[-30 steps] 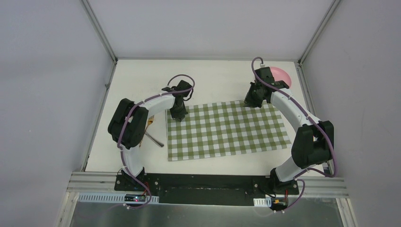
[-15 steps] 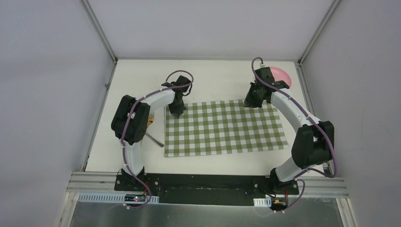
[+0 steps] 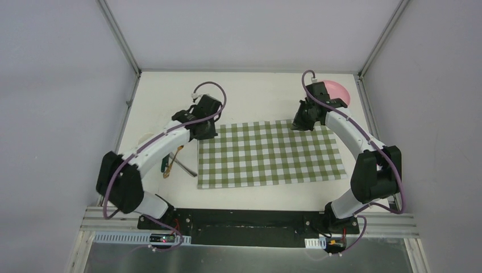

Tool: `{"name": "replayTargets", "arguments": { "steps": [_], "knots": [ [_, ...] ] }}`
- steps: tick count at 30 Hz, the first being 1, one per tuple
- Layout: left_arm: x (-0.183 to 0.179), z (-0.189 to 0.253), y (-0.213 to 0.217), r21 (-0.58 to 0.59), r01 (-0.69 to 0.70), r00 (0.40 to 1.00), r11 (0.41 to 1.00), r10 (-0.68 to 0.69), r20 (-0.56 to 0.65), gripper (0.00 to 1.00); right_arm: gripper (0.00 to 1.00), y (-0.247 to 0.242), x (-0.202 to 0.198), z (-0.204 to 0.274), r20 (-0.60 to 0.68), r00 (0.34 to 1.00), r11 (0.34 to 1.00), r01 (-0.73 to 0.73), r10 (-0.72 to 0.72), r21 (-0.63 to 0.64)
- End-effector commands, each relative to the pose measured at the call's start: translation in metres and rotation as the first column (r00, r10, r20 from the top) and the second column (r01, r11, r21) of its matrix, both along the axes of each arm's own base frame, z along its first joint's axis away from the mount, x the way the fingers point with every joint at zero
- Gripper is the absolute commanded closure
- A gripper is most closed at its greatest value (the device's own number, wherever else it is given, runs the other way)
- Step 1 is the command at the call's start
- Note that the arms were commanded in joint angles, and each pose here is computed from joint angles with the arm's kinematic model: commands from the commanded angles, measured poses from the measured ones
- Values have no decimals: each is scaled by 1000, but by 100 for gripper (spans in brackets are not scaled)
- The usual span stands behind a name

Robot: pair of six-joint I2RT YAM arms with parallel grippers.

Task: Set the dinner table for one person
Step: Pick up the fork from the corner of the board.

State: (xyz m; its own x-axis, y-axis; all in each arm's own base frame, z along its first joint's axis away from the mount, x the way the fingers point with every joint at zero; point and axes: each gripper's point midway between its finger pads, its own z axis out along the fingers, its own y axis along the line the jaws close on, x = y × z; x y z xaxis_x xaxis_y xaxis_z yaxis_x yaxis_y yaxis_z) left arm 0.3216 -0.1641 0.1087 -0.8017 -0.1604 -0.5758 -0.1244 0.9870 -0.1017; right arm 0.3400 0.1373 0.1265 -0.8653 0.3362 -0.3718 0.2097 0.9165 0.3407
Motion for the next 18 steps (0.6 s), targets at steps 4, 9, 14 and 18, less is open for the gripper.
{"name": "replayTargets", "arguments": {
  "steps": [4,9,14,18],
  "knots": [
    [4,49,35,118,-52,989,992,35,145,99,91,17,0,25,105,993,994,-56,46,95],
    [7,47,46,175,-76,986,982,48,158,100,85,30,-4,27,122,989,988,-96,81,122],
    [17,34,56,261,-113,988,959,81,129,100,85,35,-13,24,112,988,987,-116,104,114],
    [24,23,68,328,-150,987,933,123,103,100,85,37,-18,21,111,988,986,-122,109,116]
  ]
}}
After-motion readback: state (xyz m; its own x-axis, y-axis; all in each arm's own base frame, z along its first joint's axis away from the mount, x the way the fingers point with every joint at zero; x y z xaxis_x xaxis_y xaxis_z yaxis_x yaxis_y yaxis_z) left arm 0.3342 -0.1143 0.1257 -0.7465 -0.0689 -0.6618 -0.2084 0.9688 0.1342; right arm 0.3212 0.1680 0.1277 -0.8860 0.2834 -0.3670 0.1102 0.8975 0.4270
